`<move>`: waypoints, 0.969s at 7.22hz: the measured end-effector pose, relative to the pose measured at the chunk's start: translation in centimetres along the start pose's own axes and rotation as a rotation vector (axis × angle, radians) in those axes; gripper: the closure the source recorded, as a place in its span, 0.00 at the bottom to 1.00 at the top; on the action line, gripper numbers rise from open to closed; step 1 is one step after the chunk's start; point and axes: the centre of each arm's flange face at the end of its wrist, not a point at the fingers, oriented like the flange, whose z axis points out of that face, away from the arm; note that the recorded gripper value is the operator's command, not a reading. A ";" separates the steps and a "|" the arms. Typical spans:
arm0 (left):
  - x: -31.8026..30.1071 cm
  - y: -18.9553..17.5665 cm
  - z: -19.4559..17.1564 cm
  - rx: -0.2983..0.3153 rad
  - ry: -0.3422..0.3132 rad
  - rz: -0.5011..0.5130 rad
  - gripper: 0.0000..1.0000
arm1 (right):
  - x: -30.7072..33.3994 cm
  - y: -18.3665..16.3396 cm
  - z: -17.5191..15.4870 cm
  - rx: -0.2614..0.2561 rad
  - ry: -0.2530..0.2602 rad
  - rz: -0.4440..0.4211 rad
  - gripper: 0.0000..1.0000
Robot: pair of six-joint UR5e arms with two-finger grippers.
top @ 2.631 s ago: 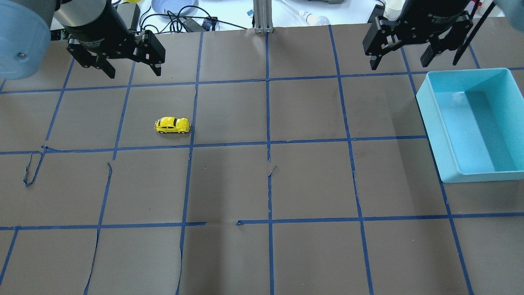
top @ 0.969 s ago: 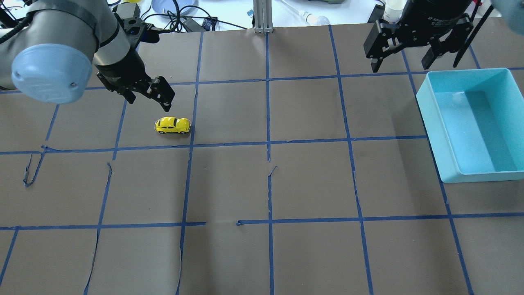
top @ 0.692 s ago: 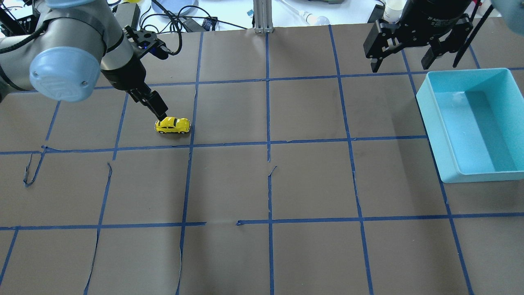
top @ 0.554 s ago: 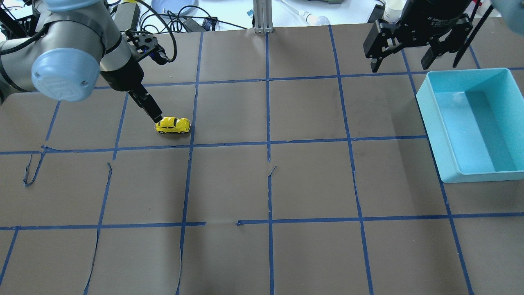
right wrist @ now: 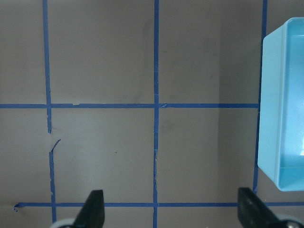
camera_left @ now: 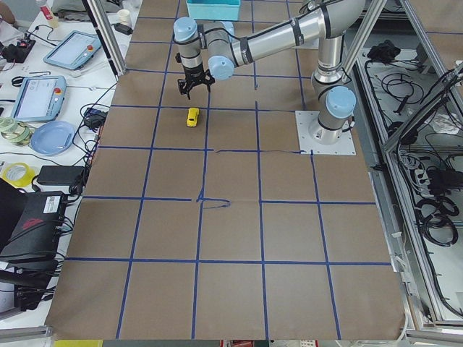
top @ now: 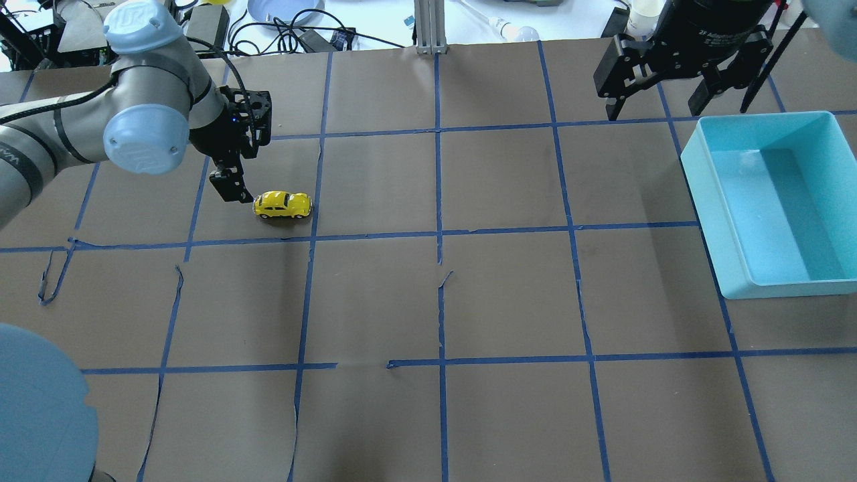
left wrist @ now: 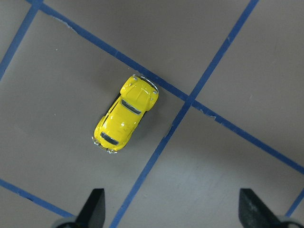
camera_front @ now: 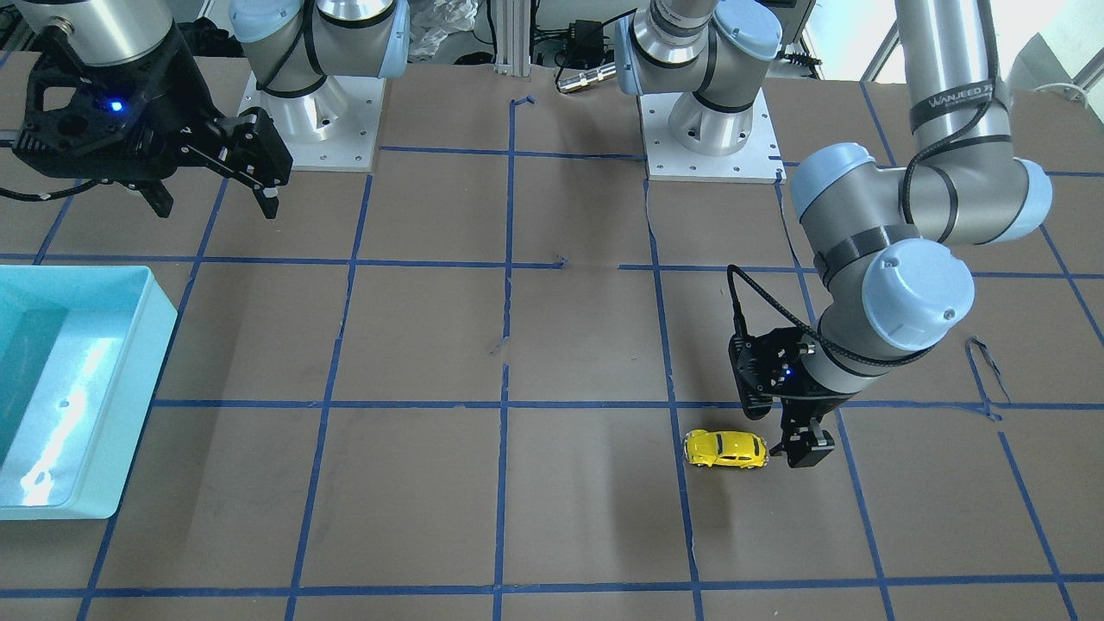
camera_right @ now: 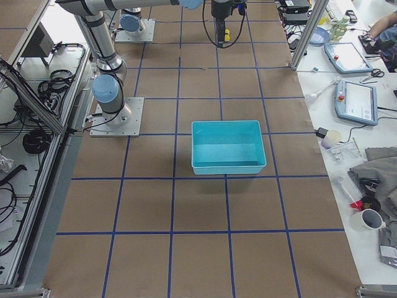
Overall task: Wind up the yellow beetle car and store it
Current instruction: 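Lower the left gripper down beside the yellow beetle car, then press the left gripper against the car's rear, winding it backward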
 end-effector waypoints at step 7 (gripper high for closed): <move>-1.1 -1.3 7.1 0.039 -0.008 -0.065 0.00 | 0.0 0.3 0.4 -0.006 0.002 0.000 0.00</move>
